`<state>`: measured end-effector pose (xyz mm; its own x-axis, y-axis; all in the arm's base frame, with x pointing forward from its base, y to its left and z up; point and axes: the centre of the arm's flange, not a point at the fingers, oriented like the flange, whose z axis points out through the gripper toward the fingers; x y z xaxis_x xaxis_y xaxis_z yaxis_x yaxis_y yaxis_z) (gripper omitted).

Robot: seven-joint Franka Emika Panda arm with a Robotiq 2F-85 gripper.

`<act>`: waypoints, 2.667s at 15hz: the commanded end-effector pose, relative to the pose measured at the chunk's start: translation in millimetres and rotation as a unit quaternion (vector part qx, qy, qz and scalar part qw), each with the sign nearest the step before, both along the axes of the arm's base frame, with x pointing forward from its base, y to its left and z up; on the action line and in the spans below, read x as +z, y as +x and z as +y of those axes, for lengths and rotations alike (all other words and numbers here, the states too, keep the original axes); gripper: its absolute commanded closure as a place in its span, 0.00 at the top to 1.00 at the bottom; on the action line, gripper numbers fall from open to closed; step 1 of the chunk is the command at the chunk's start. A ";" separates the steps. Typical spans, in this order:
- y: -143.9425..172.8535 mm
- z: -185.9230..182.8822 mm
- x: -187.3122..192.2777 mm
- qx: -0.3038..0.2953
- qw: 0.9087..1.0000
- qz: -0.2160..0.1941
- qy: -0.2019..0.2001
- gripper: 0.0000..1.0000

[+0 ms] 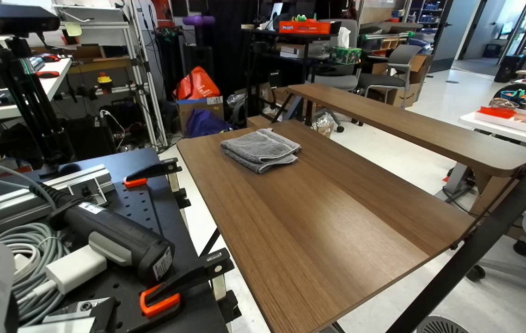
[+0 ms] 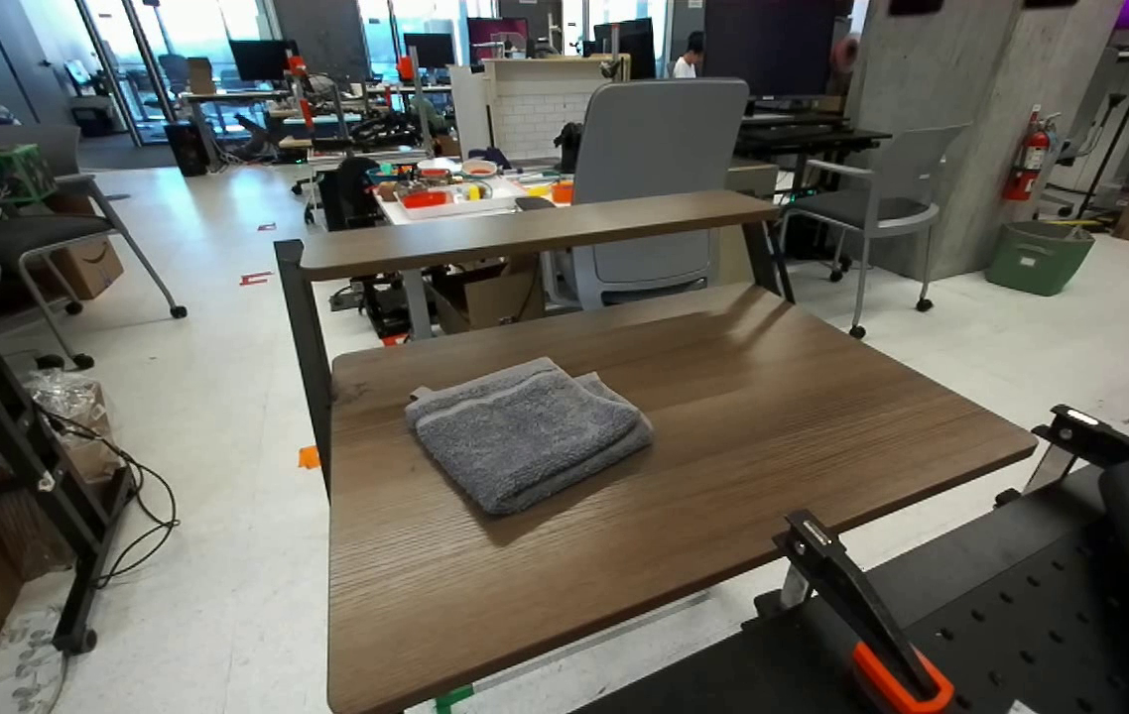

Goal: Move the grey towel to the right.

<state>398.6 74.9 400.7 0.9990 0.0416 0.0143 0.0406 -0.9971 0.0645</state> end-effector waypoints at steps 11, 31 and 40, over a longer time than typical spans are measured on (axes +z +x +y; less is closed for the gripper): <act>118.2 133.1 -142.4 0.071 0.997 -0.015 0.022 1.00; 197.5 175.0 -304.7 0.077 0.997 0.023 0.011 1.00; 199.6 138.9 -317.7 0.026 0.998 0.033 0.037 1.00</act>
<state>592.1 234.3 81.1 0.9881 0.1448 -0.0527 0.1462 -0.9890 0.0238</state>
